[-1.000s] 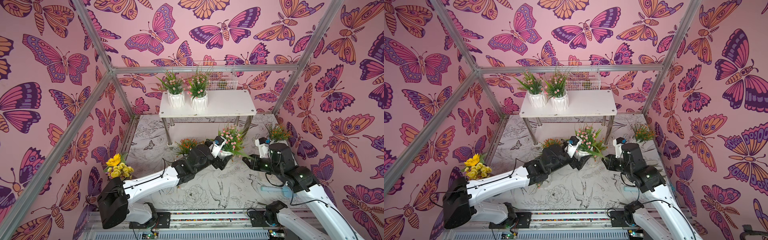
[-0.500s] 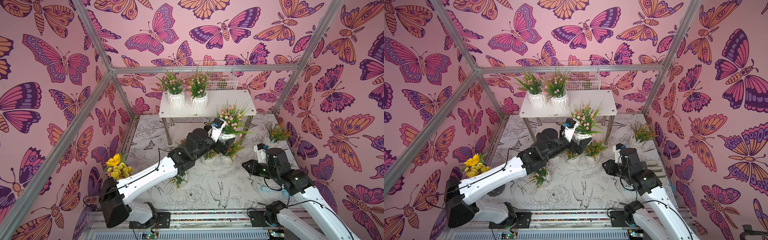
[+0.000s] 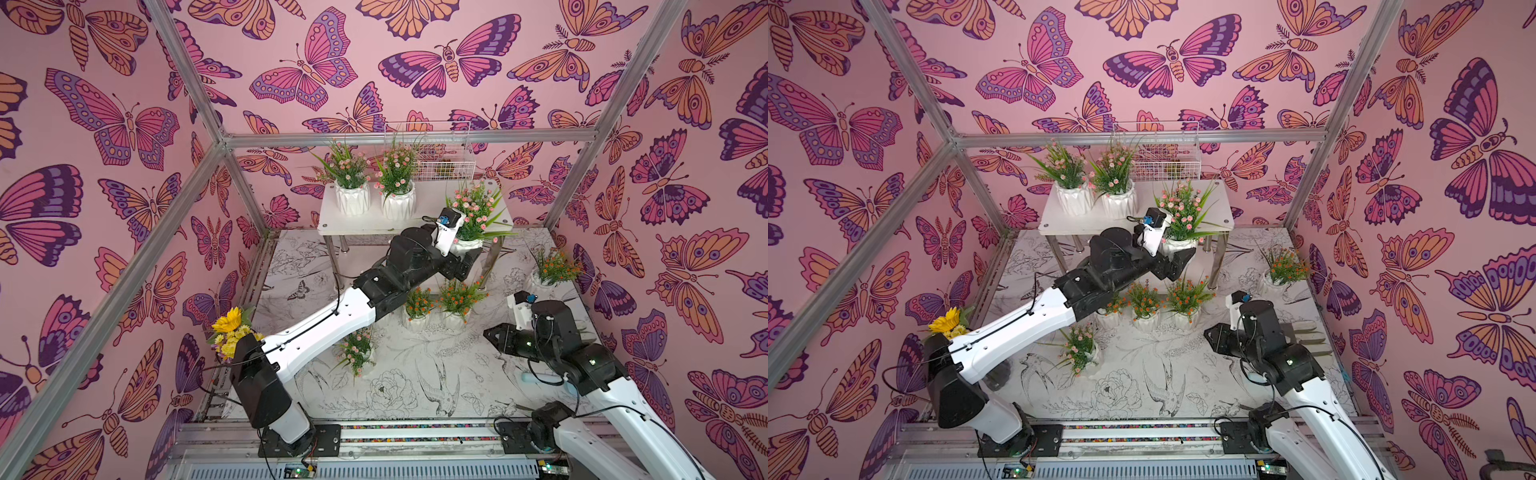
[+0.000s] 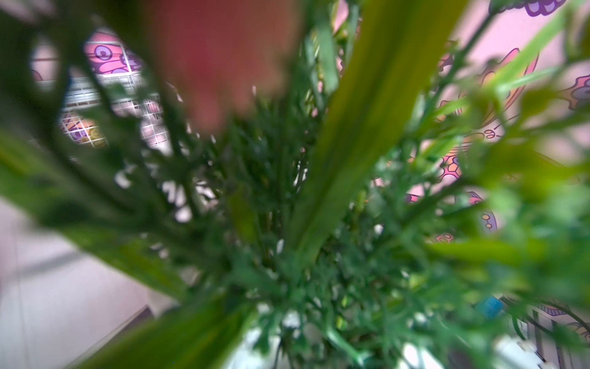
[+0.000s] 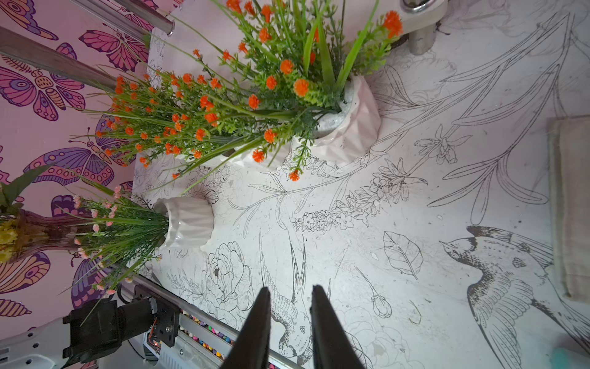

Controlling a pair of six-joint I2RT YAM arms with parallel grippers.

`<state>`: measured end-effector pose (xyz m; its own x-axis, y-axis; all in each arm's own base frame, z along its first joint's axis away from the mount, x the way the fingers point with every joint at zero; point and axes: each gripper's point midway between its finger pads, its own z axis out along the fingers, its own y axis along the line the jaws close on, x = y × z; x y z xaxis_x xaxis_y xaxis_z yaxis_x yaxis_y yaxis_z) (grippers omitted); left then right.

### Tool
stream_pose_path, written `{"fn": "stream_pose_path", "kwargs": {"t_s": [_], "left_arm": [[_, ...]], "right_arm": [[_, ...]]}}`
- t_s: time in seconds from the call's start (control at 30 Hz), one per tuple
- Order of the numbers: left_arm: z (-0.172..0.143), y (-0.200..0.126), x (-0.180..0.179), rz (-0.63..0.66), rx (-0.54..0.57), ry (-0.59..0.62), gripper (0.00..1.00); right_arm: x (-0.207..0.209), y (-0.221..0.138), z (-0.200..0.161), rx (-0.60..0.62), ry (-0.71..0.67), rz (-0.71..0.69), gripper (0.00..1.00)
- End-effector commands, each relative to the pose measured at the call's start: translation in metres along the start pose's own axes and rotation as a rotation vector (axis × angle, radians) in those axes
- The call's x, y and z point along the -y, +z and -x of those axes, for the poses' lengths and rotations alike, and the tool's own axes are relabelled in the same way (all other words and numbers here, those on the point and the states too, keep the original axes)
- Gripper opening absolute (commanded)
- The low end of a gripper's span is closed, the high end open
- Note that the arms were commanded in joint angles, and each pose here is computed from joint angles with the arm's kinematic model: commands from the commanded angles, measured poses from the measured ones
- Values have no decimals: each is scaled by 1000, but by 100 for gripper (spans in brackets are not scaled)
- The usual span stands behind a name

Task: Place the baby's breath potted plants on the rack by color
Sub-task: Place the baby's breath potted plant on the rack.

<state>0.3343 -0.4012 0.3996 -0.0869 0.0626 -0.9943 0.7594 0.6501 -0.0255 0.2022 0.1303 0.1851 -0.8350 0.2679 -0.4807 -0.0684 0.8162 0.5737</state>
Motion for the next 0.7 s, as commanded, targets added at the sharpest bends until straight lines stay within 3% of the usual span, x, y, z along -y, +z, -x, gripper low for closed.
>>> {"fn": "stream_pose_path", "kwargs": {"t_s": [0.0,0.37,0.67], "left_arm": [[49,-5,-6,9,137,11,39],[56,19,-30,103,154,14,38],[55,37,-63,296,170,8,38]], "right_arm": [[5,1,-3,-5,14,-8,25],[5,4,-6,-11,18,2,24],[8,3,-10,4,37,12,24]]}}
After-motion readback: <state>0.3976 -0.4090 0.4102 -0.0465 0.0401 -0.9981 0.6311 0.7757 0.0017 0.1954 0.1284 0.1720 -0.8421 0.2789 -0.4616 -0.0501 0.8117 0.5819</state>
